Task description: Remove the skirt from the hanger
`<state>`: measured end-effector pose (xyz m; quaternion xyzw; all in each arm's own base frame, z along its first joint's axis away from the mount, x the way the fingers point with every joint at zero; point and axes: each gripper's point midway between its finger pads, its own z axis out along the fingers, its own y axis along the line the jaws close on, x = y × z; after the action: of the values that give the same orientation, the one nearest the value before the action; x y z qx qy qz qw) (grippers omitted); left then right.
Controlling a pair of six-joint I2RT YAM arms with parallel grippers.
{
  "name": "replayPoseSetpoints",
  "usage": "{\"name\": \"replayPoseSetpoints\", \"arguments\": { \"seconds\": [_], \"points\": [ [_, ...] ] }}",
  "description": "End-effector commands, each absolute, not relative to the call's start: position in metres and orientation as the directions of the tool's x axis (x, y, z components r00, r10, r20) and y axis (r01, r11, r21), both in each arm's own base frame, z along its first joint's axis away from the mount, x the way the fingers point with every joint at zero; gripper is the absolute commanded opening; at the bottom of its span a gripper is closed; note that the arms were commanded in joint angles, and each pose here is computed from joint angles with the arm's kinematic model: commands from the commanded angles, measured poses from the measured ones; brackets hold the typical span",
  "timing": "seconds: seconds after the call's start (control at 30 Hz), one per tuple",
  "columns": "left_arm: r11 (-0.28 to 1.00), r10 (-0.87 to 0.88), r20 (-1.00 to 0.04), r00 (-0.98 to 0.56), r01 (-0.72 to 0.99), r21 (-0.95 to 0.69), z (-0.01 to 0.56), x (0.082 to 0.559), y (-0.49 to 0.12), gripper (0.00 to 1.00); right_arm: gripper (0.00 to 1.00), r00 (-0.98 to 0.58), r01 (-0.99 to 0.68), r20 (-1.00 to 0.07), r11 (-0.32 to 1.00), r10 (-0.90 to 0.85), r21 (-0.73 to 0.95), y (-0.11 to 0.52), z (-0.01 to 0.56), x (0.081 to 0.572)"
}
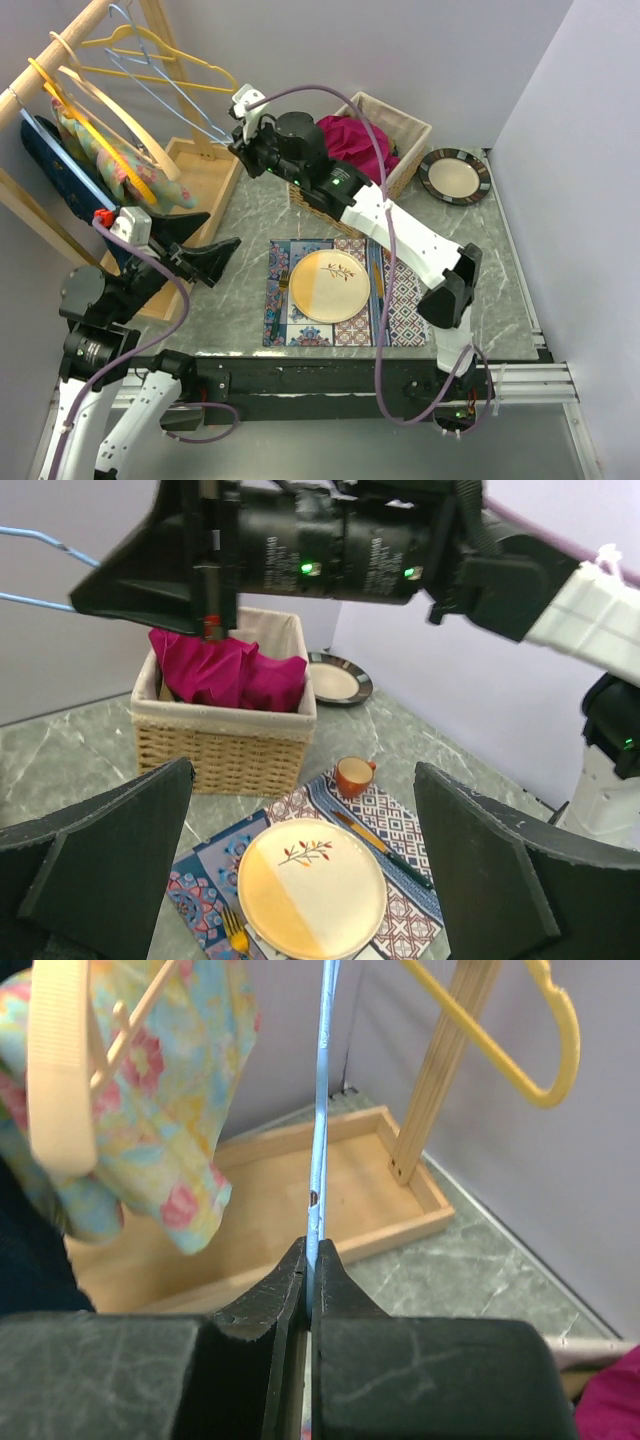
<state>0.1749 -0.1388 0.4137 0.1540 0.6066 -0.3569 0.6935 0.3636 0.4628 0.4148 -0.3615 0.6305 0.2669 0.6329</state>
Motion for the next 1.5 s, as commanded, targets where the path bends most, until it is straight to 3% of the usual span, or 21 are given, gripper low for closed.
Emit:
{"name": "replayPoseSetpoints", "arguments": {
  "seconds": [0.0,0.7,1.47],
  "points": [
    [0.709,-0.316,-0.945,0.083,0.682,-0.177,0.432,0.174,-0.135,0.97,0.0,0.171,-0.766,-0.985,0.627,-0.007,-0.137,0.469,0.461,0.378],
    [0.605,-0.343,-0.937,0.065,0.779,-0.168,0.452,0.151,-0.151,0.97,0.0,0.352,-0.74,-0.935,0.626,0.05,-0.245,0.517,0.45,0.422],
    [0.607,-0.365,-0.929,0.058,0.772,-0.19,0.456,0.146,-0.148,0.97,0.0,0.347,-0.791,-0.934,0.563,0.09,-0.24,0.563,0.409,0.423]
  ]
}}
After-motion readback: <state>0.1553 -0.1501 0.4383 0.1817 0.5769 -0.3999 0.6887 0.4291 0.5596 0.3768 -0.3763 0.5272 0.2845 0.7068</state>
